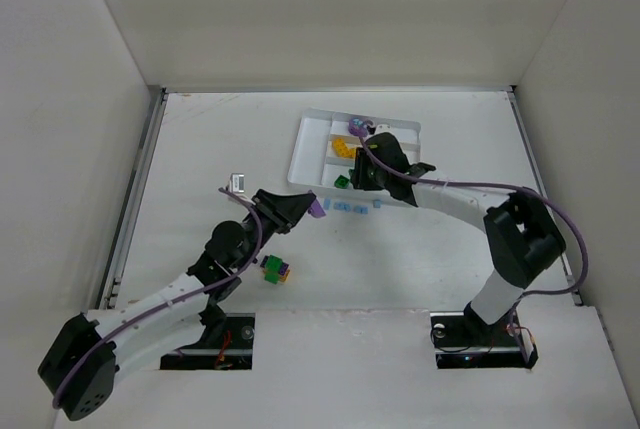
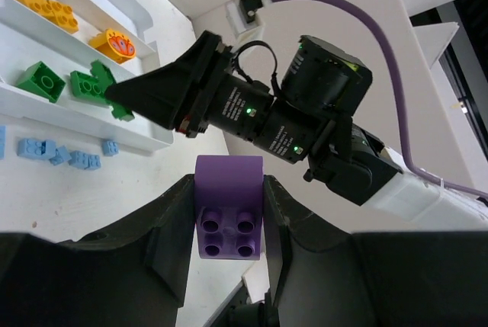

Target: Sort the legos into containers by color

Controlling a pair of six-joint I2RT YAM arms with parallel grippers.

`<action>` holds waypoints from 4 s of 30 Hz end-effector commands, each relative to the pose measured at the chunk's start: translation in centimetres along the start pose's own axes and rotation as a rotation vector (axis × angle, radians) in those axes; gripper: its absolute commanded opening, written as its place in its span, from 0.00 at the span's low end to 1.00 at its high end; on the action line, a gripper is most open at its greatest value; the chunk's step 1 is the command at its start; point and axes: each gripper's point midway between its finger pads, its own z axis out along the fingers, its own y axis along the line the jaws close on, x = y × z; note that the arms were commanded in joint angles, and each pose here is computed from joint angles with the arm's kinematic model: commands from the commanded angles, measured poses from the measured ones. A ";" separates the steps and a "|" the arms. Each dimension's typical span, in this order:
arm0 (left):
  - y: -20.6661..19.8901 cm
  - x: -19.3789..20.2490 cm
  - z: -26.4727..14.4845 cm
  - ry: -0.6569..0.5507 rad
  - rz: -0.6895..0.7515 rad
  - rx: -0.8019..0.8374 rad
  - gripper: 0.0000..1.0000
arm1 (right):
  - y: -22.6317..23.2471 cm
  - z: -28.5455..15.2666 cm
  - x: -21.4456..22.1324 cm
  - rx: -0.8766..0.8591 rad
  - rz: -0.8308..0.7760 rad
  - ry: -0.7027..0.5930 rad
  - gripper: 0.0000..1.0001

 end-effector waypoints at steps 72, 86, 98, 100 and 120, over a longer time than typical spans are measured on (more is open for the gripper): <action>16.1 -6.9 32.7 -0.244 0.577 -0.718 0.29 | -1.6 -18.7 -2.7 -0.334 0.289 -0.544 0.67; 17.0 -6.5 33.1 -0.228 0.596 -0.723 0.37 | -1.0 -19.1 -2.8 -0.358 0.282 -0.547 0.69; 13.1 -7.7 32.1 -0.235 0.565 -0.646 0.46 | 0.1 -18.7 -1.9 -0.376 0.245 -0.506 0.64; 10.1 -8.5 31.6 -0.244 0.553 -0.583 0.46 | 0.9 -18.4 -0.9 -0.392 0.218 -0.473 0.52; 4.5 -15.0 7.9 -0.384 0.330 -0.439 0.46 | 17.4 -18.3 13.0 -0.705 -0.489 -0.167 0.91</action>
